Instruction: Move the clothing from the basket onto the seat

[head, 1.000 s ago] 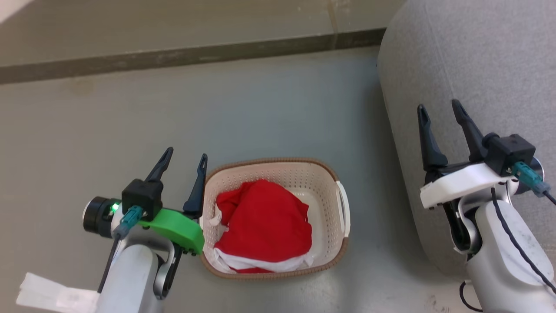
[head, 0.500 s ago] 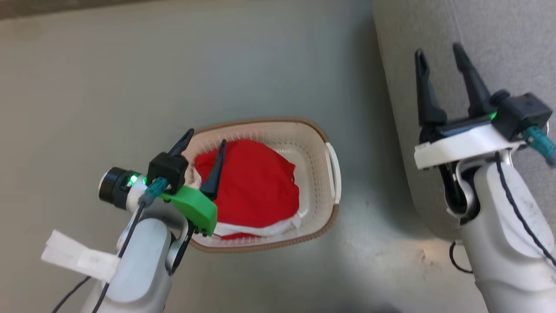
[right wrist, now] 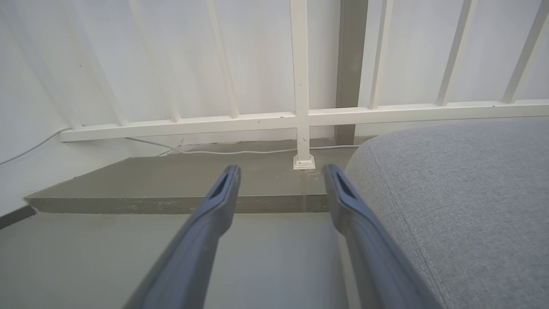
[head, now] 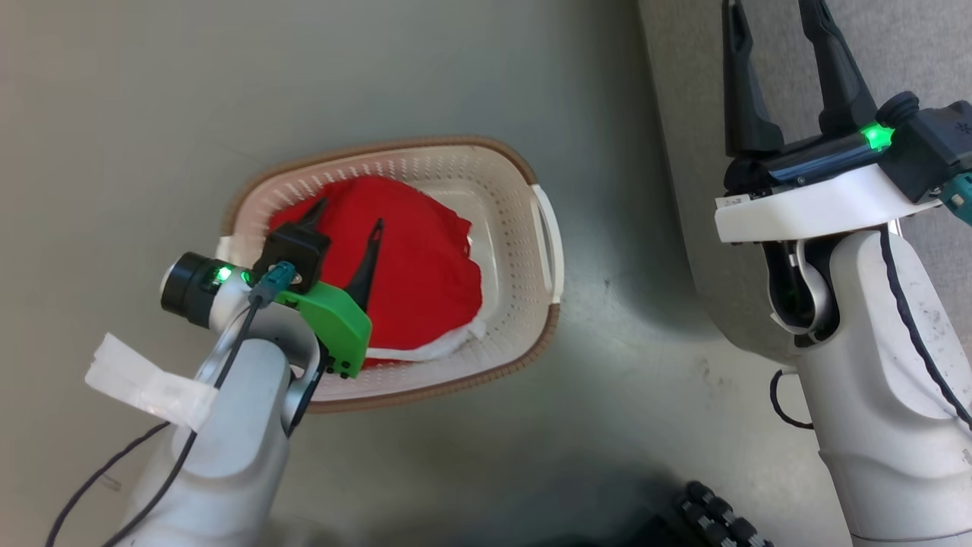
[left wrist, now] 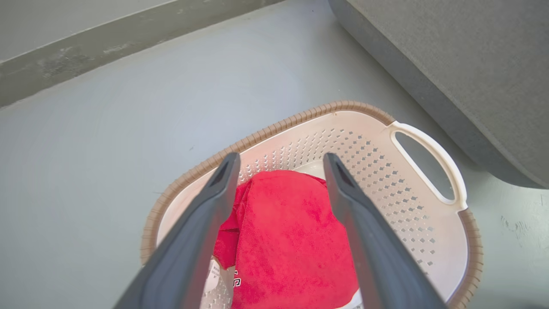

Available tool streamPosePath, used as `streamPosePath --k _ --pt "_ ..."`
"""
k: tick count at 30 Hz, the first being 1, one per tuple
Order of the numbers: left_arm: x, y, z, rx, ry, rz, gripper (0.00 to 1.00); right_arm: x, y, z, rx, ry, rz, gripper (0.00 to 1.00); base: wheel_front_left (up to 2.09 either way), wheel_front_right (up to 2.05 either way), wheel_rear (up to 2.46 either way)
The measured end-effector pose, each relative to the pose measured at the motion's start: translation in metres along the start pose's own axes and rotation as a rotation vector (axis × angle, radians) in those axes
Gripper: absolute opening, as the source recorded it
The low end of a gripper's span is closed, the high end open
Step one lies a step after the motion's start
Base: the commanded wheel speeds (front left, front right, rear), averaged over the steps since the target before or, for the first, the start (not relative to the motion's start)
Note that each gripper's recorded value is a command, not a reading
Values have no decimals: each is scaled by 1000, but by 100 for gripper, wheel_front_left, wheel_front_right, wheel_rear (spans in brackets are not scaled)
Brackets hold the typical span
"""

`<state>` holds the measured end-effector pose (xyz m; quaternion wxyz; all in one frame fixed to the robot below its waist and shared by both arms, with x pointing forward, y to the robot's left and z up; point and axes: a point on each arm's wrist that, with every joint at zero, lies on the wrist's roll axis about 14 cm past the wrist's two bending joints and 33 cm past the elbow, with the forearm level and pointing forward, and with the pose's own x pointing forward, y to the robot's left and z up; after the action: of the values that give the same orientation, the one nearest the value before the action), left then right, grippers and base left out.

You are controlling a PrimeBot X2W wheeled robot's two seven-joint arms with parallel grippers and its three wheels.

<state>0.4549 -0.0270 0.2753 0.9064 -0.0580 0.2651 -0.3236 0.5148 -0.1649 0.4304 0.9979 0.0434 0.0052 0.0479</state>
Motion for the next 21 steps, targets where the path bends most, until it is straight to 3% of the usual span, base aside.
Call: streamPosePath --k 21 --pt "49 -10 -114 -41 331 -114 100 0 -28 -54 -29 108 -50 100 0 0 0"
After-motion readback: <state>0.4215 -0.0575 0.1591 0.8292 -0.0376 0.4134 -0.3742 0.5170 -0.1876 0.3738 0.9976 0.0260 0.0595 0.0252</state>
